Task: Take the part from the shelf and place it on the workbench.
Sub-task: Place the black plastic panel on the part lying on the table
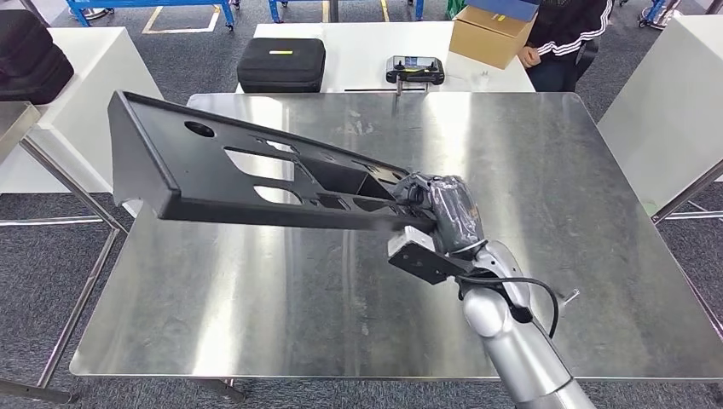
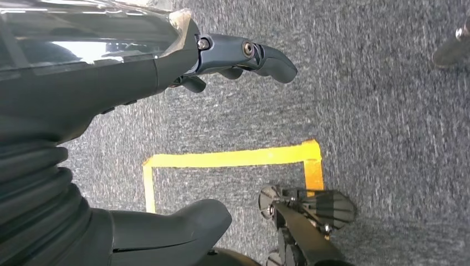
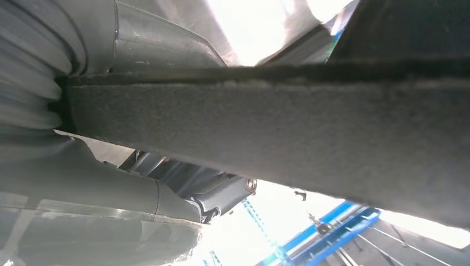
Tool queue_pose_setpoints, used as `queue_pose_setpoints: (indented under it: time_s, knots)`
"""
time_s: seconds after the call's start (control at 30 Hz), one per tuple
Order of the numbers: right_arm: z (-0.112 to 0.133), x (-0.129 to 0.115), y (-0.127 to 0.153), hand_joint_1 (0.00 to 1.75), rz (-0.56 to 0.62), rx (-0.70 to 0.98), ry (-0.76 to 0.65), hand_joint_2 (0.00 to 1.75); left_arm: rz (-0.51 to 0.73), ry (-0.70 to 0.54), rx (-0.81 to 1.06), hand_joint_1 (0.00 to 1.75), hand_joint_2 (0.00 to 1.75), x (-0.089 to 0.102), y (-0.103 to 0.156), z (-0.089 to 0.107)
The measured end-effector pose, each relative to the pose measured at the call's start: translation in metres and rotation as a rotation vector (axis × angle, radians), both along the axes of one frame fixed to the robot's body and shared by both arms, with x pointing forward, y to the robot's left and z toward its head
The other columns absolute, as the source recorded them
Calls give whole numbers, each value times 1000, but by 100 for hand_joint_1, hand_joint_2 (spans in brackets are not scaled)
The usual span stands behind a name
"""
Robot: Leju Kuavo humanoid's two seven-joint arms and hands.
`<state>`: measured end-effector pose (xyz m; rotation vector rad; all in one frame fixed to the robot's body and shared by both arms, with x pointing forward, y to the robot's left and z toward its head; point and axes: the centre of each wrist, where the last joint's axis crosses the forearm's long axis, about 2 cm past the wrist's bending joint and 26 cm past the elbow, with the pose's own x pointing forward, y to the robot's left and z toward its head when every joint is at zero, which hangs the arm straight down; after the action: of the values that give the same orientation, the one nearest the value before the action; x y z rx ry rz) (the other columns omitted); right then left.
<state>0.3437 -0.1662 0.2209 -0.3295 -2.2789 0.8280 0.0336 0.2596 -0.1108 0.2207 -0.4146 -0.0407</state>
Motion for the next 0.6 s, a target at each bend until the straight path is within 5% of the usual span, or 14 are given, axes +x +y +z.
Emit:
queue_pose_setpoints:
  time_s: [0.37, 0.6]
  knots:
    - [-4, 69, 17, 175, -328, -358, 8, 175, -11, 2, -41, 0, 175, 1, 0, 0]
    - [-4, 107, -12, 175, -636, -691, 17, 175, -7, 4, -49, 0, 175, 0, 2, 0]
